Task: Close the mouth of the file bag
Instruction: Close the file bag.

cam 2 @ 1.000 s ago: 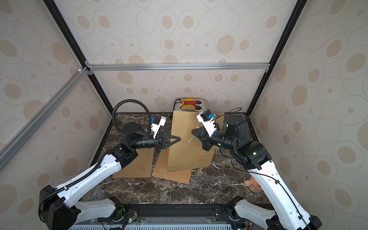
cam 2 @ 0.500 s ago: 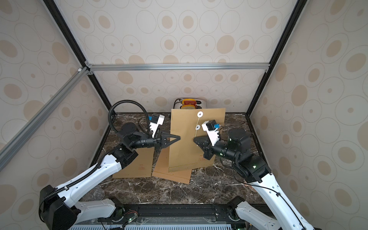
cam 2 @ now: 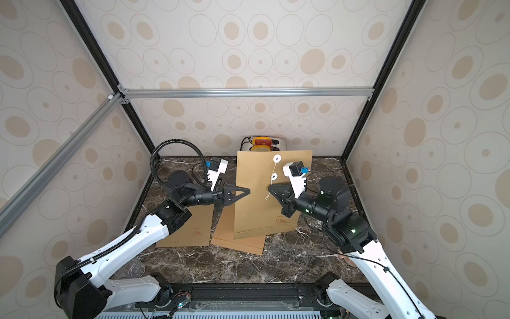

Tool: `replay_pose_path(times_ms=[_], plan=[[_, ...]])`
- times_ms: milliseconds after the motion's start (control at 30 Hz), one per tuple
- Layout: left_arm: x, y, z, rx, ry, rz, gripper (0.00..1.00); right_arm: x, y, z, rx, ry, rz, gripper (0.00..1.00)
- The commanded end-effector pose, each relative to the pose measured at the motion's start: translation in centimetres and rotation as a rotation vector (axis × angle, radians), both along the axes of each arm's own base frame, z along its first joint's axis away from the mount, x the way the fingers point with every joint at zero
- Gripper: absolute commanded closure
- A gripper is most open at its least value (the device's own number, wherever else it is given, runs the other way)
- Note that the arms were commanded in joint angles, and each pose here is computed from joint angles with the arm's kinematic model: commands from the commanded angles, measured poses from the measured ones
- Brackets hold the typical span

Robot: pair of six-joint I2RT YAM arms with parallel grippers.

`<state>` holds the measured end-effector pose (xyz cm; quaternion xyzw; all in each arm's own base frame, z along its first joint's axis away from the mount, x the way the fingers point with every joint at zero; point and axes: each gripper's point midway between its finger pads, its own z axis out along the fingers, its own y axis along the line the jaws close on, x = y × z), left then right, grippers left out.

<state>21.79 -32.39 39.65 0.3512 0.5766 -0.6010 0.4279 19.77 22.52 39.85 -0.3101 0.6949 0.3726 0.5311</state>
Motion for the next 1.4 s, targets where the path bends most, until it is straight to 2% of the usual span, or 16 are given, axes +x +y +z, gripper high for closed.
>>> replay_pose_path(times_ms=[0, 133, 367, 533, 633, 800, 933, 1067, 1367], plan=[[-0.6, 0.3, 1.7, -0.04, -0.052, -0.001, 1.0, -0.7, -2.1, 1.8, 0.052, -0.103, -0.085, 1.0], [-0.3, 0.1, 1.4, -0.035, -0.045, 0.004, 1.0, -0.6, -3.2, 2.6, 0.035, -0.179, -0.135, 0.91], [-0.5, 0.1, 1.5, -0.036, -0.049, -0.003, 1.0, 0.1, -1.3, 4.0, 0.029, -0.183, -0.066, 0.94], [-0.5, 0.1, 1.3, -0.03, -0.05, -0.002, 1.0, 1.2, -1.1, 4.1, 0.007, -0.176, -0.093, 0.95], [-0.6, 0.1, 1.4, -0.031, -0.052, -0.005, 1.0, 1.4, -0.9, 4.0, 0.012, -0.169, -0.092, 0.83], [-0.6, 0.1, 1.4, -0.028, -0.055, -0.007, 1.0, 1.2, -0.5, 3.9, 0.048, -0.156, -0.069, 0.82], [-0.7, 0.1, 1.4, -0.026, -0.052, -0.012, 1.0, 1.4, 0.1, 3.5, 0.051, -0.145, -0.05, 0.84], [-0.7, 0.0, 1.3, -0.025, -0.052, -0.015, 1.0, 1.5, 0.4, 3.7, 0.059, -0.145, -0.039, 0.93], [-0.7, 0.0, 1.2, -0.017, -0.056, -0.018, 1.0, 1.9, 1.2, 3.1, 0.062, -0.1, -0.013, 1.0]])
